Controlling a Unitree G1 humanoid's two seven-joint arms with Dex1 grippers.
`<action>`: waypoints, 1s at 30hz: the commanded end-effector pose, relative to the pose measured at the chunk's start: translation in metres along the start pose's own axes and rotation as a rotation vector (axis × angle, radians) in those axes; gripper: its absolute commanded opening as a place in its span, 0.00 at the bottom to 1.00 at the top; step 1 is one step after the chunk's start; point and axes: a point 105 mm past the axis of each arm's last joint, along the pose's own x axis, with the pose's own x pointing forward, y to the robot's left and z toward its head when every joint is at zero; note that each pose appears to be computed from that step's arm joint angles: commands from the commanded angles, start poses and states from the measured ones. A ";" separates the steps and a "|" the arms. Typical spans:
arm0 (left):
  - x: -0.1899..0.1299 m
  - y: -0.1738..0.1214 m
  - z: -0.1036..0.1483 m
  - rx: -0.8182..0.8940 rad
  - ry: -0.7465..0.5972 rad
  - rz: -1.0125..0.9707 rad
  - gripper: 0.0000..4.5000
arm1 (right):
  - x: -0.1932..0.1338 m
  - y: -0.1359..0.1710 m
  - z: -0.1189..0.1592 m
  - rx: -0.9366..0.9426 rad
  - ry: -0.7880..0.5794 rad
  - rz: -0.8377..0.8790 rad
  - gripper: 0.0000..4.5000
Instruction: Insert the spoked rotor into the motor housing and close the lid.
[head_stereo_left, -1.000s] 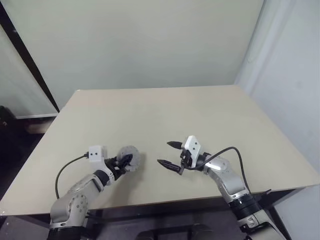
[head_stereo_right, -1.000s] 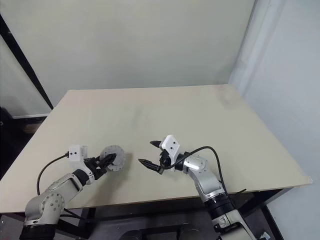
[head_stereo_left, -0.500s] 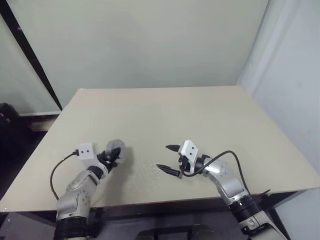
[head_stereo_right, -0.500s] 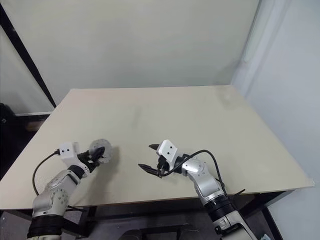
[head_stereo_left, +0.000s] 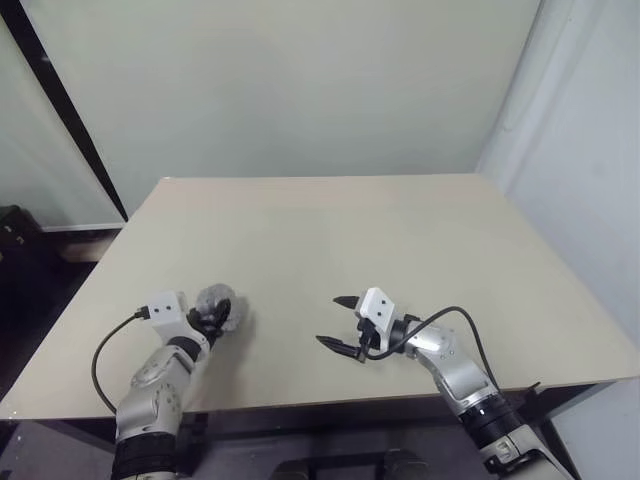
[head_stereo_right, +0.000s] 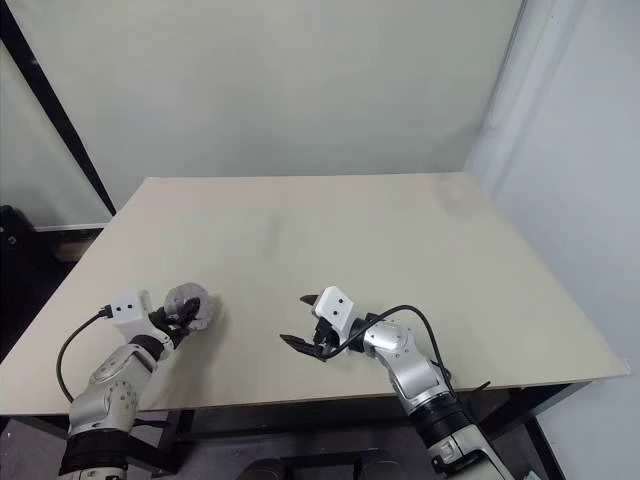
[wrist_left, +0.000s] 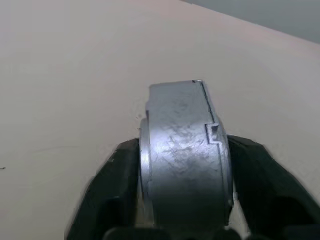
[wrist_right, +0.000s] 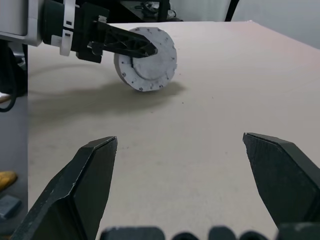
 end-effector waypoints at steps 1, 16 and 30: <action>-0.003 0.011 0.019 0.067 -0.062 0.068 0.96 | 0.002 -0.004 0.012 -0.041 -0.032 -0.013 0.98; -0.011 0.015 0.024 0.188 -0.092 0.160 1.00 | 0.004 -0.007 0.005 -0.038 -0.010 -0.023 0.98; -0.045 -0.113 0.044 0.400 -0.091 -0.531 1.00 | -0.047 -0.065 0.010 0.107 -0.041 -0.266 0.98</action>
